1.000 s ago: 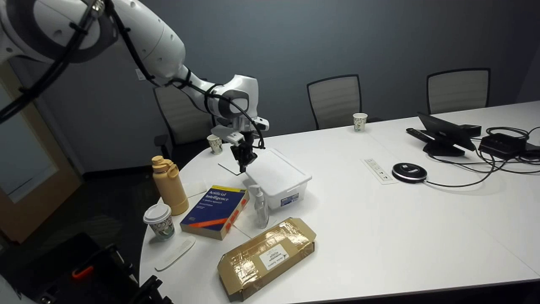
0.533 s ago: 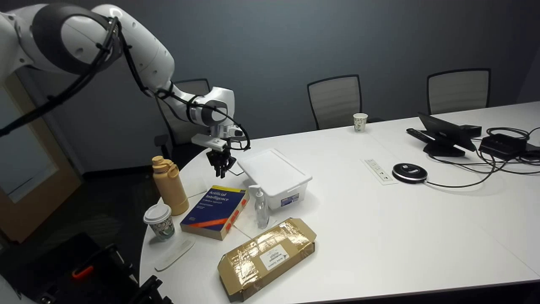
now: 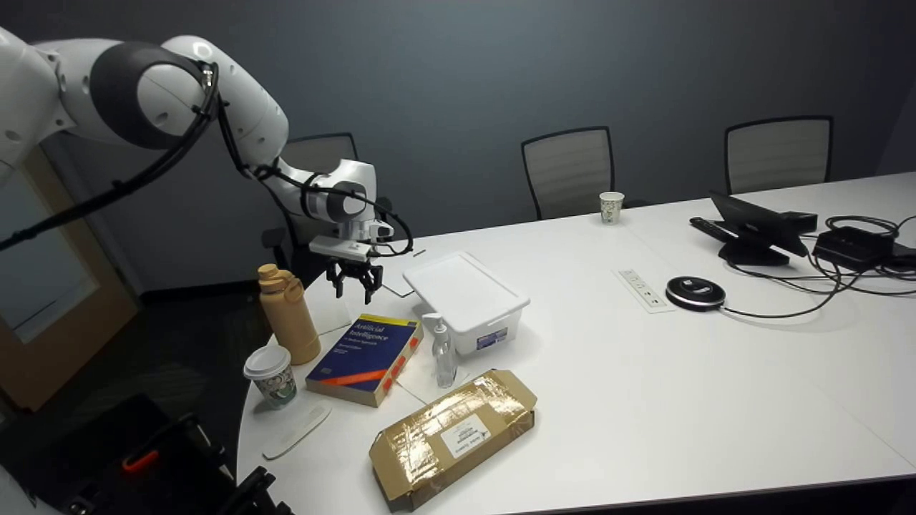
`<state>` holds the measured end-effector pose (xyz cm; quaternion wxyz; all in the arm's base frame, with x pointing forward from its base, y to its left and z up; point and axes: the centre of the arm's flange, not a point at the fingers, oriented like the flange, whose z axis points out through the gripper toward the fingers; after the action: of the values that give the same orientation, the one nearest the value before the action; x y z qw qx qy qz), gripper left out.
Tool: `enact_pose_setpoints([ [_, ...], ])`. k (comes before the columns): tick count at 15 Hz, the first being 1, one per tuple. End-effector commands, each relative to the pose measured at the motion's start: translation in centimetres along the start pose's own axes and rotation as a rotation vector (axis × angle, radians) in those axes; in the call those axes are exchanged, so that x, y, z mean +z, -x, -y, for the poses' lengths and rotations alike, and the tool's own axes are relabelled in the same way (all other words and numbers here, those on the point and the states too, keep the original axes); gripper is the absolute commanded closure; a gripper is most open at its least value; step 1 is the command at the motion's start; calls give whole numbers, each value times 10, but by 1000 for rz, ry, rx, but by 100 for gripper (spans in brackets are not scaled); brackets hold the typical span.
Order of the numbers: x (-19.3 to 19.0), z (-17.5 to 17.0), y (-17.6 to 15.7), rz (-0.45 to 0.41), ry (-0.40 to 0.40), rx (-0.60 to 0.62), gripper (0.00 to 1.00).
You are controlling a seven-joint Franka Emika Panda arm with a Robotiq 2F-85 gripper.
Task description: Press the spray bottle, wipe it with the tissue then move it to the right
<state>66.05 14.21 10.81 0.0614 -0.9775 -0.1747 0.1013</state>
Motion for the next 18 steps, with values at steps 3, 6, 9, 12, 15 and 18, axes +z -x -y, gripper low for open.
enact_pose_setpoints([
  [3, 19, 27, -26, -43, -67, -144, 0],
  [6, 37, 40, -32, -60, -91, -199, 0],
  [9, 56, 52, -41, -74, -111, -240, 0],
  [12, 73, 59, -50, -80, -119, -270, 0],
  [15, 90, 61, -61, -86, -120, -283, 0],
  [18, 103, 62, -68, -84, -124, -291, 0],
])
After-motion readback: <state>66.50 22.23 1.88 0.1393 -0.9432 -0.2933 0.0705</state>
